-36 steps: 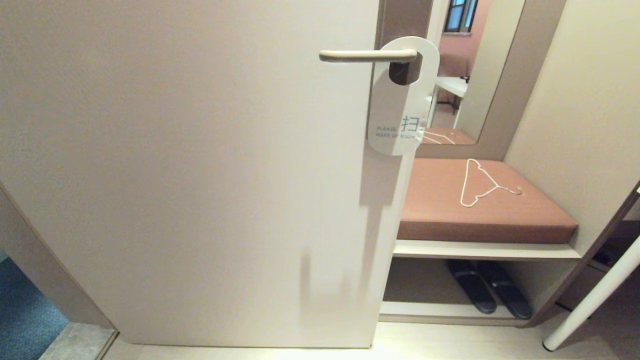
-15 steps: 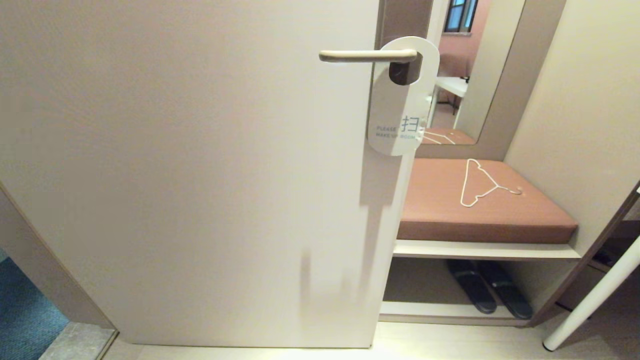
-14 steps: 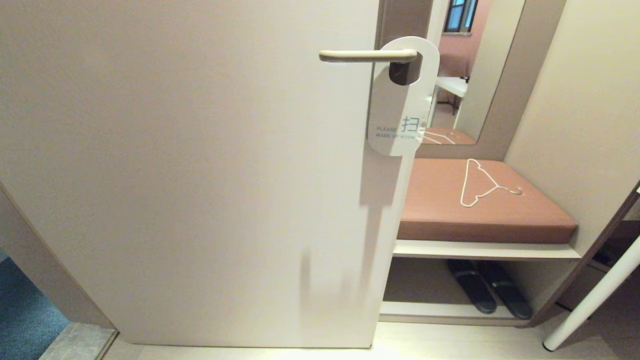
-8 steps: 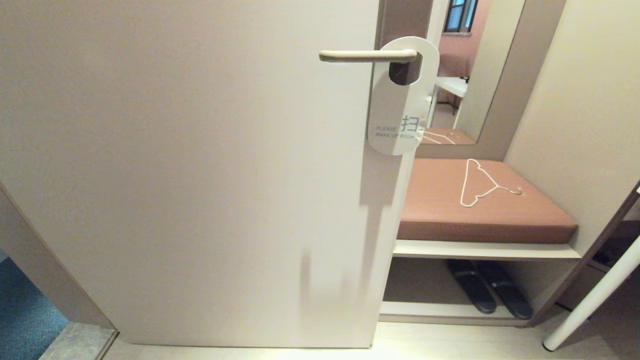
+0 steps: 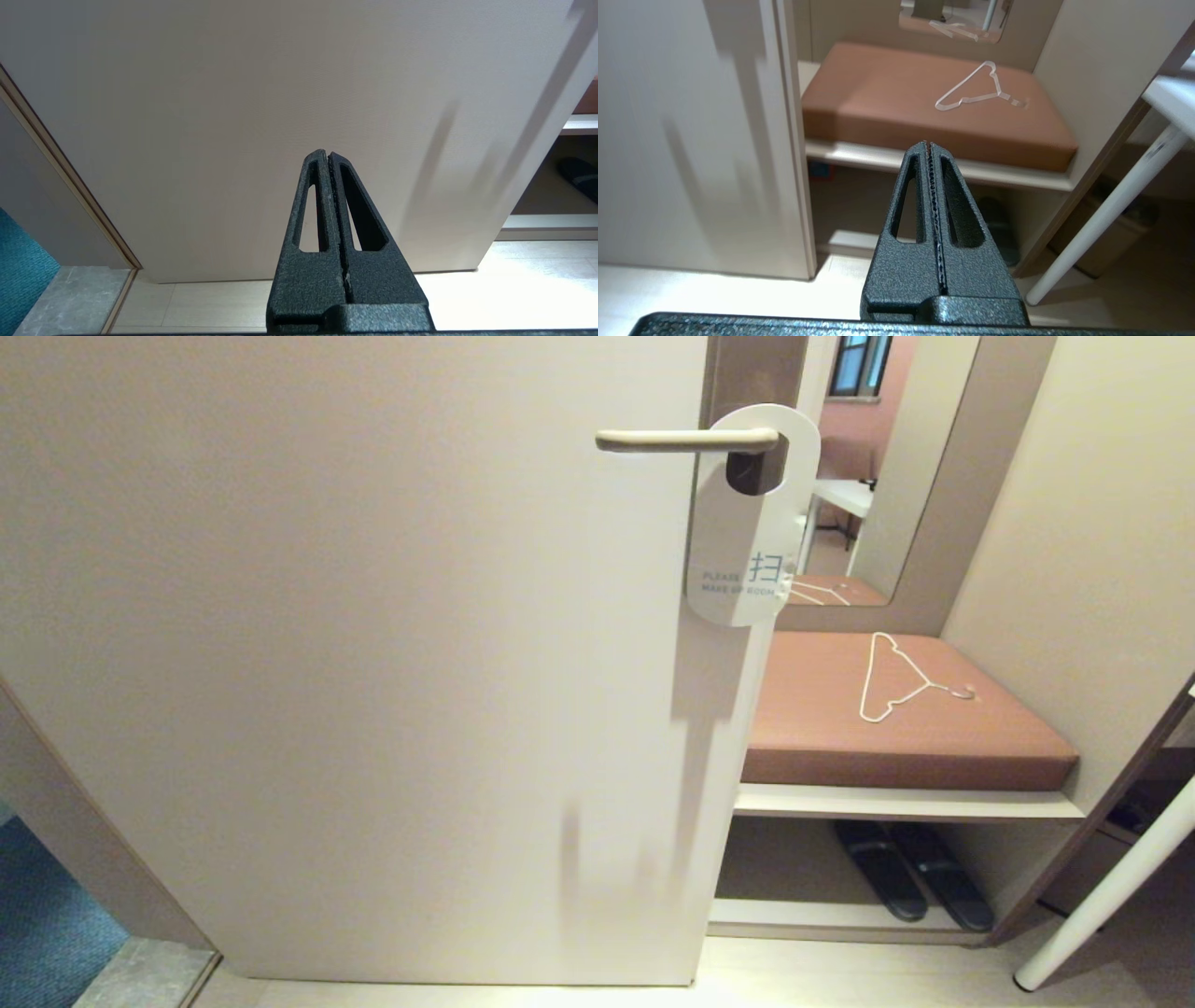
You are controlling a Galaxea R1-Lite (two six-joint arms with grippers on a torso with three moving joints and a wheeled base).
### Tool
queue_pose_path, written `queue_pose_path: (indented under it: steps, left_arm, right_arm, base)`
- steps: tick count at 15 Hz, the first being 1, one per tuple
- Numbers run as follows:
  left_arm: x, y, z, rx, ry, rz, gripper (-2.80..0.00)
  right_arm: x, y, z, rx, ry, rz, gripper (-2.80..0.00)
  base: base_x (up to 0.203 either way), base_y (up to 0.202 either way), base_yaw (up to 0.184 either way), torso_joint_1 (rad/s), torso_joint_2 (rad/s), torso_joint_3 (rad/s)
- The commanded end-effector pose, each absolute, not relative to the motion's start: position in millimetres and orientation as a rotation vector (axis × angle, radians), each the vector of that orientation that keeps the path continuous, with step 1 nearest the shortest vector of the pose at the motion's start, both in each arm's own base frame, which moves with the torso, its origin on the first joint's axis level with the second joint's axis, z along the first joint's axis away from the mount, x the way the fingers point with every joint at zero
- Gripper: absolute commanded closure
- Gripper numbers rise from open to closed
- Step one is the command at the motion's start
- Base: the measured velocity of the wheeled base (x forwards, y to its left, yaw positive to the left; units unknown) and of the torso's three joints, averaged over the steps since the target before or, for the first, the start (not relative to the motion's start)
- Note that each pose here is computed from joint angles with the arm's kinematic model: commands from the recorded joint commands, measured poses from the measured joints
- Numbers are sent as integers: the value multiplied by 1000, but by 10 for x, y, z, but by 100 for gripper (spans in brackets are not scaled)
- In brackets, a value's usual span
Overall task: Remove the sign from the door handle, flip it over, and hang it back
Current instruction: Take down the sign
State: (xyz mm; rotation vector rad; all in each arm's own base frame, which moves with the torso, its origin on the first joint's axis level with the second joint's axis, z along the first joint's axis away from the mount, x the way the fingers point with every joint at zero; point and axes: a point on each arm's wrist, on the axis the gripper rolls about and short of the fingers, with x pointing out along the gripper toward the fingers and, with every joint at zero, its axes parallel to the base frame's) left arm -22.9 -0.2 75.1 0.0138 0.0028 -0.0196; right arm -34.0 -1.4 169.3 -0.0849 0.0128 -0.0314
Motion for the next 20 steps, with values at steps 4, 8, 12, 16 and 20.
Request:
queue_pose_path:
  steps: [4, 8, 12, 16, 20]
  left_arm:
    - [-228, -2, 751, 14, 4, -20, 0]
    - [-228, -2, 751, 14, 4, -20, 0]
    - [-228, -1, 751, 14, 4, -19, 0]
    - [-228, -2, 751, 14, 3, -20, 0]
    - [-228, -2, 751, 14, 4, -20, 0]
  right_arm:
    - [94, -10, 2457, -95, 76, -35, 0]
    - [557, -12, 2880, -103, 92, -67, 0]
    - [1203, -3, 3111, -102, 105, -59, 0]
    - [1905, -25, 3109, -106, 109, 57, 0]
    - [2334, -316, 2955, -94, 141, 331, 0]
  base:
    - [0, 0, 0, 0, 0, 0]
    - [0, 0, 0, 0, 0, 0]
    - [0, 0, 0, 0, 0, 0]
    - [0, 0, 0, 0, 0, 0]
    - [0, 0, 0, 0, 0, 0]
